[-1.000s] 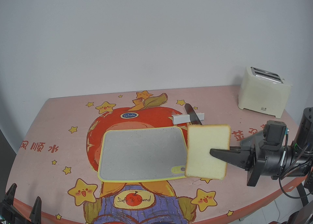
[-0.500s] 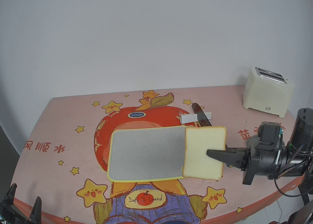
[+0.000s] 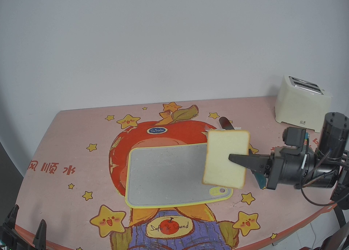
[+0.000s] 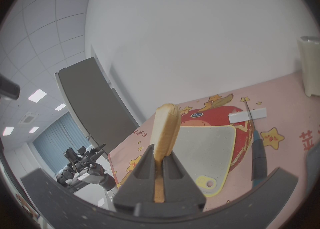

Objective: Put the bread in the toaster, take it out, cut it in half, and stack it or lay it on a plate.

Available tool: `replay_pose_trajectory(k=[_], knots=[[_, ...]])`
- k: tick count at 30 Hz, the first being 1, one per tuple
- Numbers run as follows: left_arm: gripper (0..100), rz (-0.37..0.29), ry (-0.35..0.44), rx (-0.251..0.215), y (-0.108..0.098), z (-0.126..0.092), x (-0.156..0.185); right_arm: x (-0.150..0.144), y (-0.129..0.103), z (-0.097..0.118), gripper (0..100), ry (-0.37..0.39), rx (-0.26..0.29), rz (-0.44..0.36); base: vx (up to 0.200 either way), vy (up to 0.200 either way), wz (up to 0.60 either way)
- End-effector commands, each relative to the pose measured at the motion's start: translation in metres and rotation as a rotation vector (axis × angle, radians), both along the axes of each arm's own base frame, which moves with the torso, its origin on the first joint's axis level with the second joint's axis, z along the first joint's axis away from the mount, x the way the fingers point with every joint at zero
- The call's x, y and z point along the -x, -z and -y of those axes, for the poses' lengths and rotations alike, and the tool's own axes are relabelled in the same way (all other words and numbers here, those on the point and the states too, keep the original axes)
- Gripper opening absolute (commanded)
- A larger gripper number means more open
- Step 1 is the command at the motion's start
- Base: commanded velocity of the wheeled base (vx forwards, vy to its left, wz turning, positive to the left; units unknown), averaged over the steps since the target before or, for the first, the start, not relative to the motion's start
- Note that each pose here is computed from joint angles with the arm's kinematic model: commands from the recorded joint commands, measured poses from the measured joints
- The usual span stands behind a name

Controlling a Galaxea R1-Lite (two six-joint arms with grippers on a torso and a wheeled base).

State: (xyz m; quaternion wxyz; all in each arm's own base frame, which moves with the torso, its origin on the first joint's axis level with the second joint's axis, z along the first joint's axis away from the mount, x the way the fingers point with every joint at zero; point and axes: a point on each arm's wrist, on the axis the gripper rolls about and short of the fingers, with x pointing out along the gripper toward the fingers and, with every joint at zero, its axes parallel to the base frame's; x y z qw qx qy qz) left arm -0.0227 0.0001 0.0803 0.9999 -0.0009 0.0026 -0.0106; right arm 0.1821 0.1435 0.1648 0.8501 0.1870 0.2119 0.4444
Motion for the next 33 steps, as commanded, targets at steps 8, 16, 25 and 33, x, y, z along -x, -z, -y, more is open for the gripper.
replay_pose_trajectory(k=[8, 16, 25, 33], knots=[[100, -0.007, 0.000, 0.001, 0.005, 0.000, 0.000, -0.049, 0.025, -0.065, 0, -0.019, -0.080, -0.271, 0.000, 0.000, 0.00], [100, -0.007, 0.000, 0.000, 0.005, 0.000, 0.000, -0.074, 0.050, -0.088, 0, 0.006, -0.051, -0.322, 0.000, 0.000, 0.00], [100, -0.007, -0.001, -0.002, 0.005, 0.000, 0.000, -0.093, 0.066, -0.101, 0, 0.093, -0.017, -0.321, 0.000, 0.000, 0.00], [100, -0.009, -0.001, -0.002, 0.005, 0.000, 0.000, -0.094, 0.068, -0.103, 0, 0.113, 0.030, -0.367, 0.000, 0.000, 0.00]])
